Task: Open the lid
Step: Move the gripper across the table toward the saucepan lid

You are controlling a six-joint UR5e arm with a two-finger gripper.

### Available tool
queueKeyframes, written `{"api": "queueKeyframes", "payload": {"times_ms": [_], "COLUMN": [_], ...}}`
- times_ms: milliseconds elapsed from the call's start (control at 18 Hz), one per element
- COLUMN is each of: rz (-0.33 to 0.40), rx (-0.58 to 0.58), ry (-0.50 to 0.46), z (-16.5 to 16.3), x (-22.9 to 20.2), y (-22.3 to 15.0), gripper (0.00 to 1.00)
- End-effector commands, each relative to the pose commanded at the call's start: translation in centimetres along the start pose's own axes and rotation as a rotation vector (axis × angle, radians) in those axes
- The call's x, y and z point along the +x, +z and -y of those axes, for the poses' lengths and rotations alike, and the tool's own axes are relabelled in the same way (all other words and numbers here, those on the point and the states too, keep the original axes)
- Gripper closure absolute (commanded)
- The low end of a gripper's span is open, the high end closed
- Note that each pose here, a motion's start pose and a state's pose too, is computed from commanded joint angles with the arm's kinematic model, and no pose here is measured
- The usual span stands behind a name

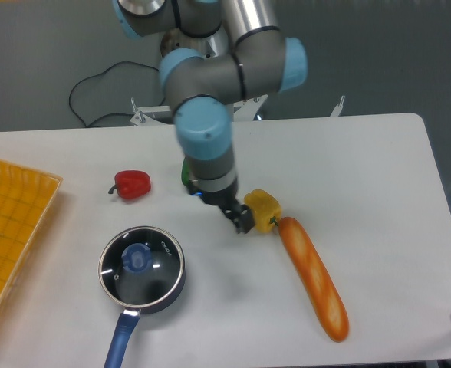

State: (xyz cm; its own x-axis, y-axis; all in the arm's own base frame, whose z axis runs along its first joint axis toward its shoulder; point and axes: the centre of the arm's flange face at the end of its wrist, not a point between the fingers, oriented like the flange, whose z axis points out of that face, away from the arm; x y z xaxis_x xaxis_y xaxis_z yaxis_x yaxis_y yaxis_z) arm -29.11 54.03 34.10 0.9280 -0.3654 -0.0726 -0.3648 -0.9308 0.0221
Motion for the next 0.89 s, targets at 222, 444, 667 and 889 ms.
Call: {"api": "queueKeyframes", "payload": {"times_ms": [222,444,667,889], "rz": [-0.013,-0.008,-0.020,-0.035], "rx": [0.054,0.059,0.053,0.025], "ry": [-0.008,-0.065,-0.059,-0.055], "z": [1.3,3.5,5.0,6.1], "x": [0.9,2.1,2.3,2.3], "y": [-0.8,-1.2,-0.2,1.9], "gripper": [0.00,0.00,0.00,0.00]}}
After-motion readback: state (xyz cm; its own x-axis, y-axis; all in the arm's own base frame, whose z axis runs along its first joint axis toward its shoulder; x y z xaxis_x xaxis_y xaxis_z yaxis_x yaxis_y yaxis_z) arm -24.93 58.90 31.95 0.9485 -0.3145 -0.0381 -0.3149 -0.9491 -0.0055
